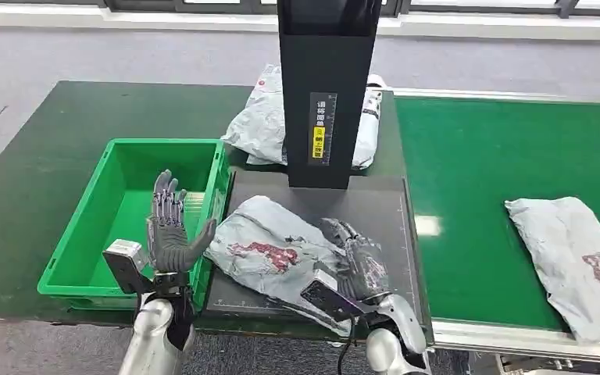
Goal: Moved the parcel from conveyor to table for the left to box.
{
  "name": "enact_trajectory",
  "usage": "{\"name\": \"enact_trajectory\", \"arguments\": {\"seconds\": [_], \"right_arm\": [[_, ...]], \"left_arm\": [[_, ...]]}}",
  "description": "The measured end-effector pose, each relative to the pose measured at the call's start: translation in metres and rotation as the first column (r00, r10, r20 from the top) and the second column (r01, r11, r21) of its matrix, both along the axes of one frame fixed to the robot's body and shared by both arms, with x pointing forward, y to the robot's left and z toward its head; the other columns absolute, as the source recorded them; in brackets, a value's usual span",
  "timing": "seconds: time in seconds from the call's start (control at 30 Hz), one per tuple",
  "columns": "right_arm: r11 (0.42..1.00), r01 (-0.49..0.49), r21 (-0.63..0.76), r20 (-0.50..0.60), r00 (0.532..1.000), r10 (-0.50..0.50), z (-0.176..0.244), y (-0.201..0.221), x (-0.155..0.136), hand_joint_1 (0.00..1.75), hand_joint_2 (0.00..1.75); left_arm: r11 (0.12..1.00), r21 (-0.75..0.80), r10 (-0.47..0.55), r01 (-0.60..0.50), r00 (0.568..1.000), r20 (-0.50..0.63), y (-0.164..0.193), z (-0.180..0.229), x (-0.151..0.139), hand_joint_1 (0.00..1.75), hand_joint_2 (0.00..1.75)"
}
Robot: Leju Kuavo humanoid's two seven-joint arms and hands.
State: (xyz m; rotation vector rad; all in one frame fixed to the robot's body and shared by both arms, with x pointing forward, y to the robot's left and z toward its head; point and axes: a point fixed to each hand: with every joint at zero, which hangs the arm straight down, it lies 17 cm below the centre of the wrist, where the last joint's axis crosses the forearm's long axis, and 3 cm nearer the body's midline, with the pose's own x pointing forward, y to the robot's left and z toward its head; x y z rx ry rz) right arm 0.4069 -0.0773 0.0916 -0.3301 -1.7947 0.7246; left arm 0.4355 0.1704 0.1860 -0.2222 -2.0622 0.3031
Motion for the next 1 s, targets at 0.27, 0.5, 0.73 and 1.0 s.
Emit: {"name": "enact_trajectory", "arguments": {"seconds": [0.27, 0.5, 0.73, 1.0], "right_arm": [[0.998, 0.058, -0.004, 0.044, 0.997, -0.058, 0.008, -0.011, 0.005, 0.0, 1.75], [0.94, 0.34, 0.032, 0.331, 0.884, -0.331, 0.074, -0.072, 0.005, 0.0, 1.75], [0.879, 0.387, 0.278, 0.556, 0.682, -0.476, 0.157, -0.133, -0.031, 0.0, 1.75], [0.853, 0.392, 0.344, 0.628, 0.58, -0.519, 0.199, -0.156, -0.052, 0.0, 1.75]], "left_arm": [[1.0, 0.0, 0.011, -0.011, 1.0, 0.01, 0.003, 0.004, 0.0, 0.0, 1.75], [0.999, 0.021, 0.029, -0.029, 1.0, 0.011, 0.004, 0.005, 0.0, 0.0, 1.75], [0.915, 0.403, 0.014, 0.011, 0.998, -0.059, -0.049, -0.035, 0.004, 0.0, 1.75], [0.661, 0.725, -0.077, 0.194, 0.979, -0.191, -0.131, -0.11, -0.004, 0.0, 1.75]]}}
